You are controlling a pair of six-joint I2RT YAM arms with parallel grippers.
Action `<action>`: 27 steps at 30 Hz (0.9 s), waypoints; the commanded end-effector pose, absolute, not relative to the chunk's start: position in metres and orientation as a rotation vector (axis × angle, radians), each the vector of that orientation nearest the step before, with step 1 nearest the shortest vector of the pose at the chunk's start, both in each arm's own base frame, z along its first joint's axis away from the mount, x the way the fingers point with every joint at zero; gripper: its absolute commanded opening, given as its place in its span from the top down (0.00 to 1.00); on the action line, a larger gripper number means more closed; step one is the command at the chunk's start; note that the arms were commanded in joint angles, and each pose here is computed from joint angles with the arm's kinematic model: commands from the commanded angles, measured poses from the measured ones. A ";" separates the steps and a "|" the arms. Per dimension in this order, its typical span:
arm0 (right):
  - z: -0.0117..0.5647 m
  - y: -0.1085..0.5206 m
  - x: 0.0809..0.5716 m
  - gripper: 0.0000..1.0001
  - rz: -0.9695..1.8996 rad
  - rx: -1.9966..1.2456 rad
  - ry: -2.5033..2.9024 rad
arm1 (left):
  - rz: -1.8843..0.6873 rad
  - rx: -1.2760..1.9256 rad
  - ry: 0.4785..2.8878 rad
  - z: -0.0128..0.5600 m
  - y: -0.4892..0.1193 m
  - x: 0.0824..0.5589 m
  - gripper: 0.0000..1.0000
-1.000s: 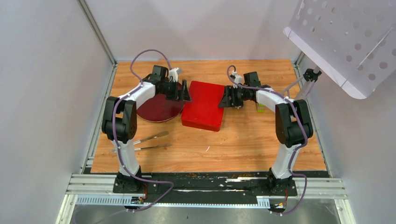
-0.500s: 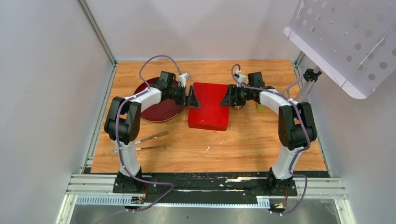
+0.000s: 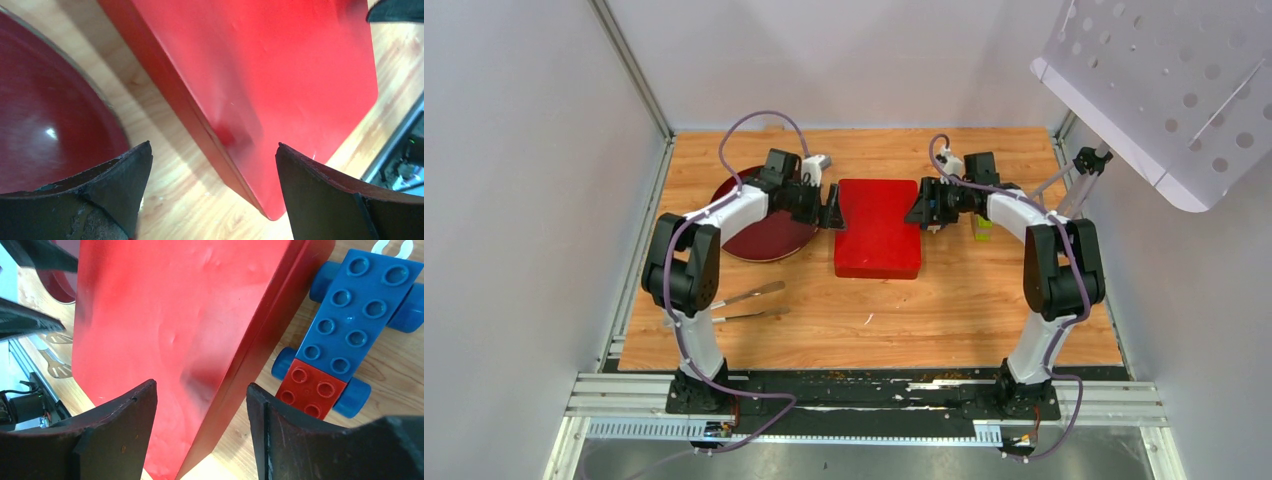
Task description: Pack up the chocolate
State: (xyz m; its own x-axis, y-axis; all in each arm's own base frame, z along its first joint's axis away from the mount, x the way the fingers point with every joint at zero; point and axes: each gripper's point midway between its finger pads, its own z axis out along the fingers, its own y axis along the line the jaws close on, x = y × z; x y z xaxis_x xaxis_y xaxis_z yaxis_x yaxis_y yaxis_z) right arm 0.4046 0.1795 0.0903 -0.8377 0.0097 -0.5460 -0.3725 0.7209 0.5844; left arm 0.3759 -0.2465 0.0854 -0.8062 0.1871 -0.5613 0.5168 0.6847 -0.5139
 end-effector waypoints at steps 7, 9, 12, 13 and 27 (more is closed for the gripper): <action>0.173 0.160 0.385 0.31 0.682 -0.836 2.038 | -0.563 0.695 2.068 0.184 -0.222 0.440 0.00; 0.187 0.166 0.366 0.31 0.648 -0.996 1.903 | -0.473 0.568 2.018 0.205 -0.218 0.462 0.00; 0.187 0.186 0.334 0.29 0.594 -1.314 1.660 | -0.373 0.282 2.139 0.201 -0.215 0.496 0.00; 0.183 0.193 0.325 0.29 0.545 -1.453 1.548 | -0.396 0.293 2.178 0.188 -0.223 0.503 0.00; 0.111 0.242 0.294 0.31 0.518 -1.920 1.319 | -0.744 0.712 2.031 0.170 -0.303 0.519 0.07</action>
State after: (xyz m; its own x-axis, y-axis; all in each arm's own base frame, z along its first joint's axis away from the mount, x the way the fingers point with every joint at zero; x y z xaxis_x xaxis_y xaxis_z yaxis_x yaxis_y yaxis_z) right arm 0.2868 0.2365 0.1129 0.2842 -0.6341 -0.7191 -0.9549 -0.1198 -0.2718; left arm 0.5230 -0.2819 0.1460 -0.5632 0.1961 -0.8027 0.6061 0.7583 -0.2401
